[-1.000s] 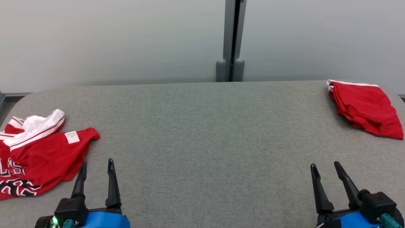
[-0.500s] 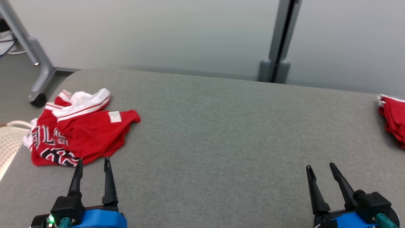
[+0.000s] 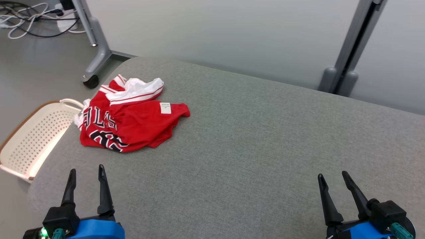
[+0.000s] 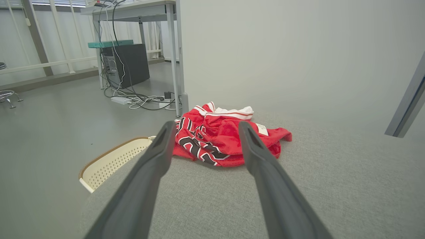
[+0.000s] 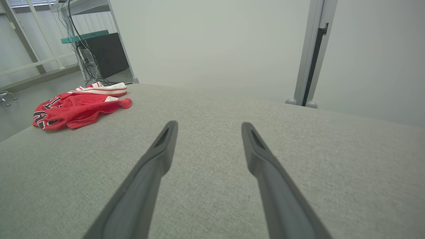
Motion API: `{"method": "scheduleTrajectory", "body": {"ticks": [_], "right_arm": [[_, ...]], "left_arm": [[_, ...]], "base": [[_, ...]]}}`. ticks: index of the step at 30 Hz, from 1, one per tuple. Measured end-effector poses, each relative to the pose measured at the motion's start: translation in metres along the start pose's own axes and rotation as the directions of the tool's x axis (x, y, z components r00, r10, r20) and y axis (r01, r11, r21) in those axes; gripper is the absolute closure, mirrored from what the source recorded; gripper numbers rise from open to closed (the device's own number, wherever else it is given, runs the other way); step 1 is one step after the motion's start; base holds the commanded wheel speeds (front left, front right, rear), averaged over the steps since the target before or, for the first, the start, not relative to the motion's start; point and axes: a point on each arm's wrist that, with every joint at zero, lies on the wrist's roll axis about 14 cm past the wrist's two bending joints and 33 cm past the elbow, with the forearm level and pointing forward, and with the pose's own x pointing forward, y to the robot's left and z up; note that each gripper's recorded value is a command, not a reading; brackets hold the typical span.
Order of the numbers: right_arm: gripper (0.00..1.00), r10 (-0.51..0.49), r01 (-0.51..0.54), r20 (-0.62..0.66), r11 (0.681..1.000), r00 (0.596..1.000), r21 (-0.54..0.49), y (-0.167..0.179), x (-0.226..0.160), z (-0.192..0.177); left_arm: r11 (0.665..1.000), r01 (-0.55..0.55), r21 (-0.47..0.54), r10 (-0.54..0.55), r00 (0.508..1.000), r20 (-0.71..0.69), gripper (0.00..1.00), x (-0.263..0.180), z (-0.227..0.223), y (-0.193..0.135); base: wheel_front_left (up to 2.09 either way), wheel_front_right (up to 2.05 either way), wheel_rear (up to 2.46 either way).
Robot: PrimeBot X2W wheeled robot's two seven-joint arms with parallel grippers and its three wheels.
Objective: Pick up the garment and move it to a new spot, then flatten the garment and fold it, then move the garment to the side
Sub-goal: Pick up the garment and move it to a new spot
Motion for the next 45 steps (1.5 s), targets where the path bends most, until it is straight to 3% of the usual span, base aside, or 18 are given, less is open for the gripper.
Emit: {"method": "scheduleTrajectory", "body": {"ticks": [8,18,25,33,39,45], "right_arm": [[0.0,0.054,-0.054,-0.014,0.999,0.998,0.004,0.017,0.009,-0.005],[0.0,0.046,-0.046,-0.01,0.999,0.999,0.006,0.011,0.007,-0.004],[0.0,0.005,-0.005,0.009,1.0,1.0,-0.008,-0.014,0.016,0.002],[0.0,-0.081,0.082,0.016,0.994,0.997,-0.074,-0.068,0.026,0.005],[0.0,-0.149,0.148,-0.003,0.983,0.989,-0.113,-0.102,0.026,-0.001],[0.0,-0.191,0.186,-0.021,0.972,0.981,-0.144,-0.123,0.024,-0.007]], "left_arm": [[0.998,-0.068,0.006,0.068,0.998,0.001,0.0,-0.01,0.001,0.021],[0.997,-0.08,-0.013,0.08,0.997,-0.007,0.0,0.001,-0.001,0.019],[0.998,-0.059,-0.008,0.06,0.997,0.057,0.0,0.063,0.024,0.008],[0.999,0.008,0.044,-0.011,0.996,0.085,0.0,0.164,0.03,-0.028],[0.996,0.014,0.093,-0.018,0.999,0.036,0.0,0.224,0.006,-0.038],[0.99,-0.022,0.14,0.032,0.997,-0.067,0.0,0.255,-0.031,-0.023]], "base": [[0.0,0.0,0.0],[0.0,0.0,0.0],[0.0,0.0,0.0],[0.0,0.0,0.0],[0.0,0.0,0.0],[0.0,0.0,0.0]]}}
